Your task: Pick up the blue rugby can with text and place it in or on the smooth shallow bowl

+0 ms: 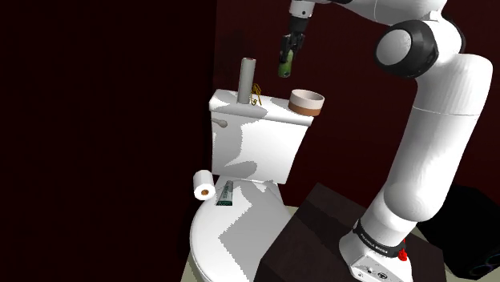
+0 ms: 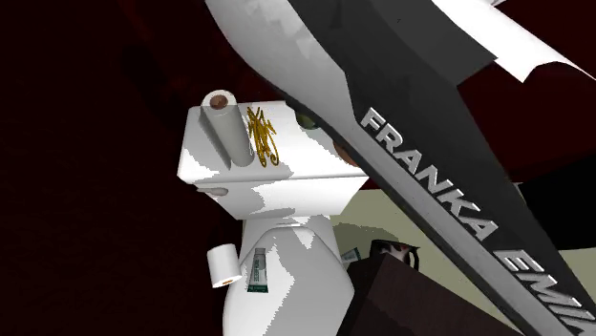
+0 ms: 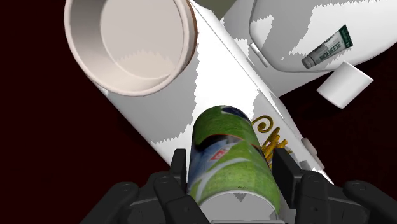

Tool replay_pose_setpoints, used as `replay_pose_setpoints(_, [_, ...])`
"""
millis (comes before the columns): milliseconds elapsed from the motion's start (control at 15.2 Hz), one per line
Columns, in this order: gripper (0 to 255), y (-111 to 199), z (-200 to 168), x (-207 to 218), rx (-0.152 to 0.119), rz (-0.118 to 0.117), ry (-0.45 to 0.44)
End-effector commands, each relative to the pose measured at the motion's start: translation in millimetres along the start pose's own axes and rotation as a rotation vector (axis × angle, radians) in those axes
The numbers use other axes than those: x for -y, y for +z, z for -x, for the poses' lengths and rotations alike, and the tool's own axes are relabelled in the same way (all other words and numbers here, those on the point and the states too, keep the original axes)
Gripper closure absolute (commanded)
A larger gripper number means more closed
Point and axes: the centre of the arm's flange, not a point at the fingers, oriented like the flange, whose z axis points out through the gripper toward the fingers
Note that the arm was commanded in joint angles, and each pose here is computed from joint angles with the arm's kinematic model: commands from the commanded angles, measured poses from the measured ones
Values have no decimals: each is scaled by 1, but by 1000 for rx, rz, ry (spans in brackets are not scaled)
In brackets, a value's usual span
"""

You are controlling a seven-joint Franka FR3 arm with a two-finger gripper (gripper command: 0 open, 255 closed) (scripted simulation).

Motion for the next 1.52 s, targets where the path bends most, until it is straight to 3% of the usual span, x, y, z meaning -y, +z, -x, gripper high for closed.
replay_pose_setpoints(0, [255, 0, 15, -23, 0, 0, -1])
replay_pose_setpoints(660, [255, -12, 89, -138, 0, 0, -1])
replay_pose_setpoints(1452, [255, 50, 95, -131, 0, 0, -1])
